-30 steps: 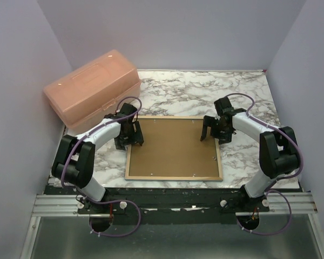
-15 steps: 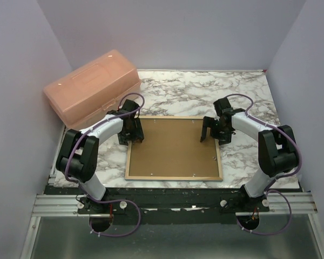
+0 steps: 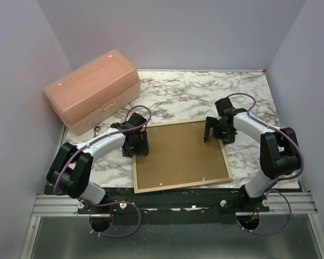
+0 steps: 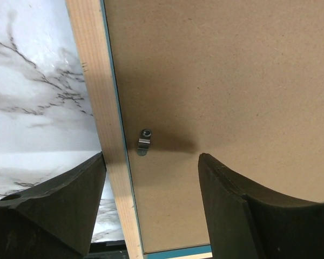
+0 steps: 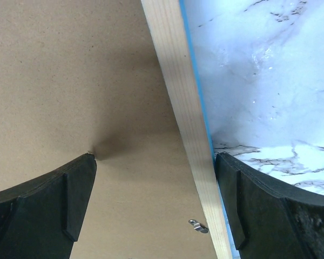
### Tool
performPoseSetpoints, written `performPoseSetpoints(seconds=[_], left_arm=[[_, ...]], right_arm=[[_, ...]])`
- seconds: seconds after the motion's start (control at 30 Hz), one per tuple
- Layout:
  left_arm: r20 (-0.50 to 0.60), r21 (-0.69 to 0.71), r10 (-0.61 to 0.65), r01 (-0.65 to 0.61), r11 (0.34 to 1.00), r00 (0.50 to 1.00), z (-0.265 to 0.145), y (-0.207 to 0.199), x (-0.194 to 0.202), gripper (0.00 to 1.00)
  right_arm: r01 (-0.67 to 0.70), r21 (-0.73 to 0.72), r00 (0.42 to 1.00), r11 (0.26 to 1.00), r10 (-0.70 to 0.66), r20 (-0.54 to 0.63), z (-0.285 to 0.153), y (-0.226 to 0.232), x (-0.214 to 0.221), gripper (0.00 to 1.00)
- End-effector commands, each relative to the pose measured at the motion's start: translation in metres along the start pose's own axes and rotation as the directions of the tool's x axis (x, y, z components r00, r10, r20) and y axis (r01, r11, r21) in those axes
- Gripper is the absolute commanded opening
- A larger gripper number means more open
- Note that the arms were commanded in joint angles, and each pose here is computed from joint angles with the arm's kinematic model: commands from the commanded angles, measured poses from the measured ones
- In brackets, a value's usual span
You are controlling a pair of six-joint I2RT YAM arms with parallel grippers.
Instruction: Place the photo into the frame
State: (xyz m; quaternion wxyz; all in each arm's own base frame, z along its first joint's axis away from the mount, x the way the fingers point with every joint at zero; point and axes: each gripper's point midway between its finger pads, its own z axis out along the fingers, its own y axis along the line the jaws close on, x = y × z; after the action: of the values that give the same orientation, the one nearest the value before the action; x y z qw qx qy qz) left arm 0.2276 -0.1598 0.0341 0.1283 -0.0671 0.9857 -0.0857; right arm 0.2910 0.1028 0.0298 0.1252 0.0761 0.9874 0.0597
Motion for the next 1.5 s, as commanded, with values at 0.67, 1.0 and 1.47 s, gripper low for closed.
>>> performPoseSetpoints(seconds=[0.67,1.0,1.47], left_arm=[[0.040,-0.148,-0.042,0.047,0.988,0.998,0.008,0.023,-0.010,0.53],[0.042,-0.167,-0.031,0.038,0.985,0.999,0.010,0.027,-0.010,0.17],[0.058,-0.159,-0.010,0.019,0.987,0.998,0.002,0.024,-0.016,0.21]], right_arm=[[-0.004,-0.064,1.000,0.998,0.003,-0.017,0.000,0.013,0.009,1.00],[-0.009,-0.067,1.000,0.998,0.007,-0.030,0.004,0.012,0.015,1.00],[-0.037,-0.055,0.999,0.998,0.036,-0.020,-0.005,0.004,0.028,1.00]])
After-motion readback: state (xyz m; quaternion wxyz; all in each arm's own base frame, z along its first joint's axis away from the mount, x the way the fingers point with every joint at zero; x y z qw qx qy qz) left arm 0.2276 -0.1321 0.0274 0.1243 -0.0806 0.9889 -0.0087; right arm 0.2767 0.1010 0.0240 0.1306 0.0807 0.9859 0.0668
